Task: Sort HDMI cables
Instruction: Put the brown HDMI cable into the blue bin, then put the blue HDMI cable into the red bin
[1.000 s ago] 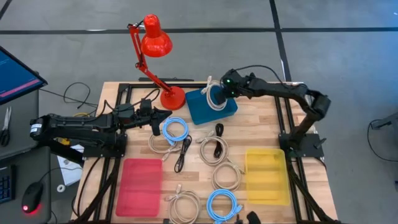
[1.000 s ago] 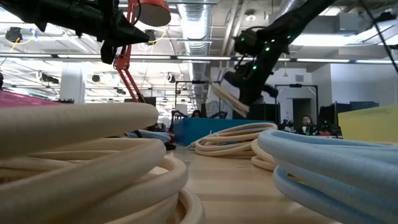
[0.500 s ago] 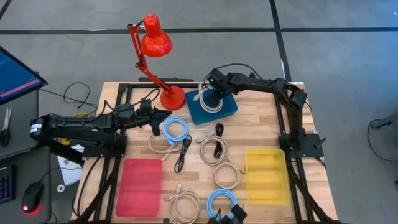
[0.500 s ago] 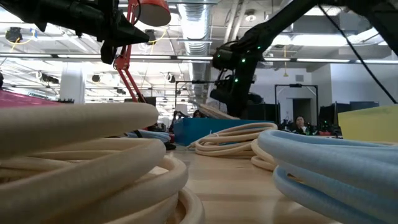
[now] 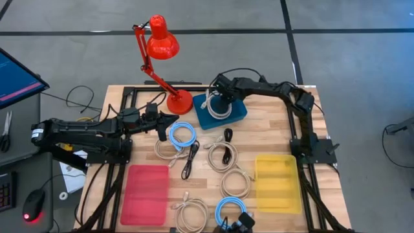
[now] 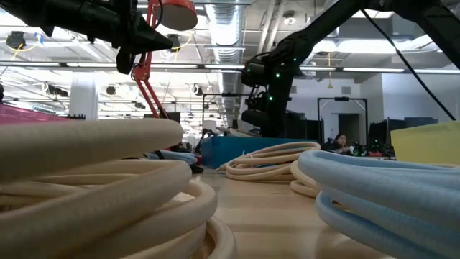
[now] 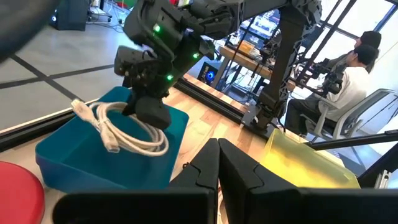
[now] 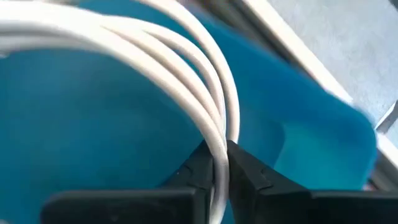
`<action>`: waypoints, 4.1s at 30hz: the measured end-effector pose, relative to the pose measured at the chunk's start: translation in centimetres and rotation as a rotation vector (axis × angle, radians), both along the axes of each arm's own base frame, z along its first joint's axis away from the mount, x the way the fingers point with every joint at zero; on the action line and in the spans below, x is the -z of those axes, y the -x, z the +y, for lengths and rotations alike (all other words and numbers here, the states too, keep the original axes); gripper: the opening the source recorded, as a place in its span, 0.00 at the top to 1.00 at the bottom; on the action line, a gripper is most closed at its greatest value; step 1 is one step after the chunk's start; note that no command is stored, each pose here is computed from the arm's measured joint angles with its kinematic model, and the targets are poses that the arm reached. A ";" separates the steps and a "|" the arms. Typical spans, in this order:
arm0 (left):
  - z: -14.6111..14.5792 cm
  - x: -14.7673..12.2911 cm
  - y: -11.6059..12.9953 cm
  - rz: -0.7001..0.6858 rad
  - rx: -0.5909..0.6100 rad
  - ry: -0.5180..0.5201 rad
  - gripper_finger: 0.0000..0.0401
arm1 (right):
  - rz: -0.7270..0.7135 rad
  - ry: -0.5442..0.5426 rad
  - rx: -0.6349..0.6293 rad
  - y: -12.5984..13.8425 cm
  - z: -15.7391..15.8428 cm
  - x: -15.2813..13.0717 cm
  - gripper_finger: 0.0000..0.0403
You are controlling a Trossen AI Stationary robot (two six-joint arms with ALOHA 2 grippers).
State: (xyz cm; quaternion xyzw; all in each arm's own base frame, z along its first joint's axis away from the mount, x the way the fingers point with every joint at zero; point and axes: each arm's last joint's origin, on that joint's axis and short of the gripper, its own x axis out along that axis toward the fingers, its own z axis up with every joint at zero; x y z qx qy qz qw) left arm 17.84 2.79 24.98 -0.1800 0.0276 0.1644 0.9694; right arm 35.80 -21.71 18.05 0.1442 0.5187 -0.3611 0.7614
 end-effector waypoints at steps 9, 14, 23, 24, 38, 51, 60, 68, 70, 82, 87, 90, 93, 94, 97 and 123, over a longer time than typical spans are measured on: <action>0.0 0.0 0.0 -0.001 0.000 0.000 0.98 | 0.009 -0.014 -0.019 0.2 -0.2 -0.1 0.90; 0.0 0.0 0.0 0.000 0.000 0.000 0.98 | 0.006 -0.047 -0.044 -0.4 -0.2 -2.4 0.91; 0.0 0.0 0.0 0.000 0.000 0.000 0.98 | -0.071 0.010 -0.096 -1.5 -0.8 -6.7 0.81; 0.0 0.0 0.0 0.000 0.000 0.000 0.98 | -0.088 0.003 -0.104 -1.6 -0.8 -7.0 0.78; 0.0 0.0 0.0 0.004 0.000 -0.002 0.98 | -0.038 -0.036 -0.218 -1.1 1.0 -8.7 0.35; 0.0 0.1 0.0 0.027 0.005 -0.033 0.98 | -0.275 0.172 -0.271 4.1 8.1 -21.0 0.70; -0.1 0.2 0.0 0.042 0.028 -0.051 0.98 | -0.193 0.230 -0.177 9.5 10.1 -24.0 0.97; -0.1 0.5 0.0 0.064 0.036 -0.047 0.98 | -0.128 0.367 -0.087 12.9 13.4 -25.8 1.00; -0.1 0.5 0.0 0.064 0.036 -0.047 0.98 | -0.156 0.373 -0.105 13.7 14.1 -25.6 1.00; -0.3 0.5 0.0 0.063 0.070 -0.040 0.99 | -0.585 0.253 -0.256 17.9 16.7 -18.8 1.00; -1.0 0.4 0.0 0.153 0.120 -0.058 0.99 | -0.727 0.192 -0.355 19.2 17.4 -17.6 1.00; -1.3 0.1 0.1 0.220 0.147 -0.065 0.99 | -0.776 0.166 -0.394 19.9 17.8 -17.3 1.00; -1.4 -0.3 0.1 0.255 0.157 -0.062 0.99 | -0.799 0.142 -0.369 20.3 17.9 -17.1 1.00; -1.4 -0.5 0.2 0.264 0.156 -0.059 0.99 | -0.799 0.133 -0.360 20.4 17.9 -16.9 1.00; -1.4 -0.6 0.3 0.327 0.128 -0.026 0.99 | -0.786 0.102 -0.333 20.4 17.9 -15.9 1.00; -2.2 3.4 -5.1 0.886 0.402 -0.320 0.77 | -0.732 0.003 -0.229 20.1 17.8 -12.7 1.00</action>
